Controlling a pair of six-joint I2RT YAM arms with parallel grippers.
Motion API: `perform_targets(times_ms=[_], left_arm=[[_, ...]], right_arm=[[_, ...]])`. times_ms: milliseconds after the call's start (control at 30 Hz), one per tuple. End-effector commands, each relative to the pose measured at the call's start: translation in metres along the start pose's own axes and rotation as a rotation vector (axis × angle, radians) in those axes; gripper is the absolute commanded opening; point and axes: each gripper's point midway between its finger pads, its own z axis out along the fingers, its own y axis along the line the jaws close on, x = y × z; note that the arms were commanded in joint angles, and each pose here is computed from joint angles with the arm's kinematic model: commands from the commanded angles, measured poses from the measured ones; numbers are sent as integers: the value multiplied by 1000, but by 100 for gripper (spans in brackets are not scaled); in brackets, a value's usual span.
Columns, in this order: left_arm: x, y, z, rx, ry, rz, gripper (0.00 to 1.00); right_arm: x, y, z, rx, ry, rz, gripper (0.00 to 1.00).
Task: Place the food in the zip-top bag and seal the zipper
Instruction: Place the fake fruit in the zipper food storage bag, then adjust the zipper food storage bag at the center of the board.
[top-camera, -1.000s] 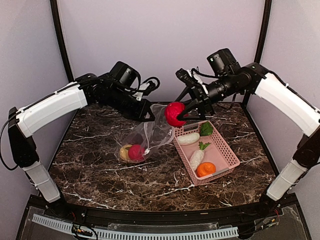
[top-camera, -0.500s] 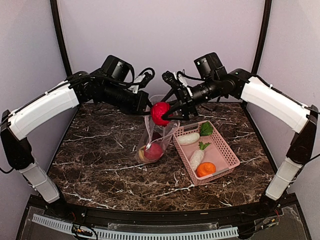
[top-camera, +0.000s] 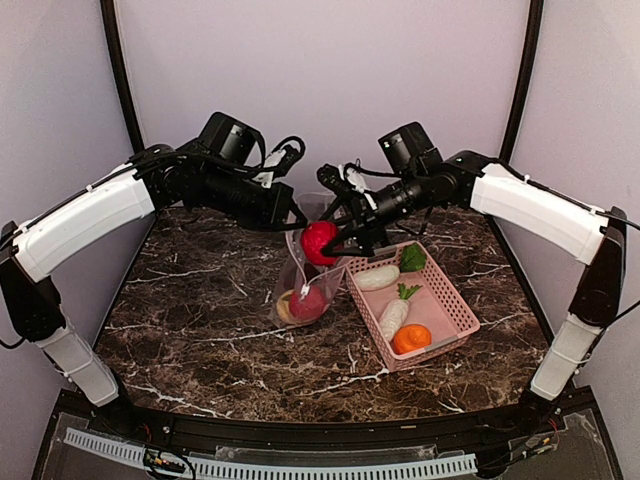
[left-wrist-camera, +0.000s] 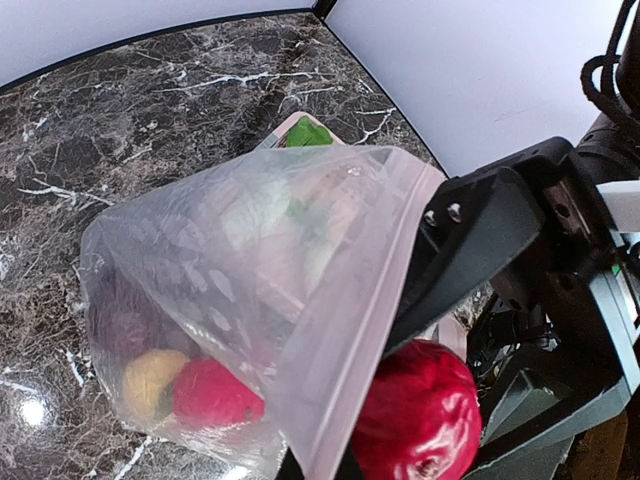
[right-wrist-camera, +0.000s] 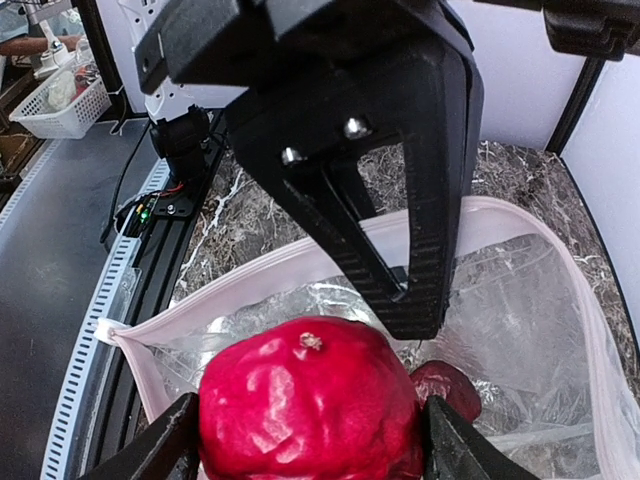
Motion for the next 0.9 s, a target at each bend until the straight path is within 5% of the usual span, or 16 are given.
perform_targets(times_ms=[0, 233, 700, 867], left_arm=[[-6, -14, -18, 48, -46, 20, 1], [-1, -10, -12, 36, -20, 28, 1], [9, -7, -7, 28, 29, 45, 1], [12, -6, -4, 28, 50, 52, 1]], right_arm=[[5, 1, 1, 11, 29, -16, 75], [-8, 18, -21, -10, 77, -106, 79], [38, 39, -11, 64, 394, -367, 67], [45, 25, 4, 124, 459, -395, 48]])
